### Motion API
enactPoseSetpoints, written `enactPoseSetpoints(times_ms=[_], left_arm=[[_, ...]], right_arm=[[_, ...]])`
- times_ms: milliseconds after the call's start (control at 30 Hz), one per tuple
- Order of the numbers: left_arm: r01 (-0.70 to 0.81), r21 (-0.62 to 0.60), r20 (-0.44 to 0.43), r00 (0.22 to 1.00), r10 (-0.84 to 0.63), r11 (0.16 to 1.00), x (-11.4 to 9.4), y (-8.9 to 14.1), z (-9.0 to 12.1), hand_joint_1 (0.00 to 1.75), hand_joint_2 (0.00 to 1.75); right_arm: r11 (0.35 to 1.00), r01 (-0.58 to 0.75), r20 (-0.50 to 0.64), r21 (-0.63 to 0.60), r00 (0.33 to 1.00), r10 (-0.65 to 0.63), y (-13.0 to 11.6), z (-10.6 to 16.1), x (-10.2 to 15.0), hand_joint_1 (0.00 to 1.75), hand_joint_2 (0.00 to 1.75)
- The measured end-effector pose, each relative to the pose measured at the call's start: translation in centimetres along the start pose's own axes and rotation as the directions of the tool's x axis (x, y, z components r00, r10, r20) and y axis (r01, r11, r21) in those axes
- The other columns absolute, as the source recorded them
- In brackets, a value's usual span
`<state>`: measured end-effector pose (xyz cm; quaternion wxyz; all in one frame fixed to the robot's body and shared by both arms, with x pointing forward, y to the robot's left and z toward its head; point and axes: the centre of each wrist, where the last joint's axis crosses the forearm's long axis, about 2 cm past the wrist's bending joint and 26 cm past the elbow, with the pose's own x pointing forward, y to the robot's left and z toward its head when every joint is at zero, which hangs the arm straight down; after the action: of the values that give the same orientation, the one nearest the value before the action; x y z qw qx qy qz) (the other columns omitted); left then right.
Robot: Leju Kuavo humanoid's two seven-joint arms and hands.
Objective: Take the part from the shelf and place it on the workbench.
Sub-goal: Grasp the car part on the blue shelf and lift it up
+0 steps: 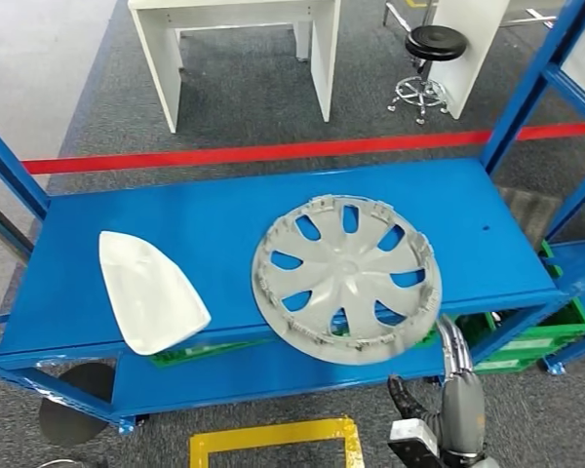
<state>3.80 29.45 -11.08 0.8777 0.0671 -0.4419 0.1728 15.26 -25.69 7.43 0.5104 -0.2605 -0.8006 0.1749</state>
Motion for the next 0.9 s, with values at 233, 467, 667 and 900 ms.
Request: enactPoseSetpoints(times_ms=[233, 467, 667, 900], left_arm=[[-0.001, -0.005, 0.001, 1.000, 0.001, 1.000, 0.1, 0.0, -0.1, 0.00, 0.00], [0.008, -0.015, -0.002, 1.000, -0.008, 1.000, 0.1, 0.0, -0.1, 0.00, 0.00], [0.005, -0.012, 0.000, 1.000, -0.005, 1.000, 0.3, -0.1, -0.3, 0.00, 0.00], [0.013, 0.000, -0.003, 1.000, -0.013, 1.000, 0.2, 0.0, -0.3, 0.00, 0.00]], right_arm=[[1.000, -0.021, 0.016, 0.011, 1.000, 0.021, -0.3, -0.4, -0.2, 0.00, 1.75], [0.985, -0.109, -0.013, 0.135, 0.994, 0.112, -0.1, -0.3, -0.2, 0.00, 1.75], [0.955, -0.190, -0.005, 0.226, 0.981, 0.196, 0.1, 0.4, -0.4, 0.00, 1.75], [0.932, -0.225, -0.001, 0.283, 0.972, 0.235, 0.0, 1.0, -0.6, 0.00, 1.75]])
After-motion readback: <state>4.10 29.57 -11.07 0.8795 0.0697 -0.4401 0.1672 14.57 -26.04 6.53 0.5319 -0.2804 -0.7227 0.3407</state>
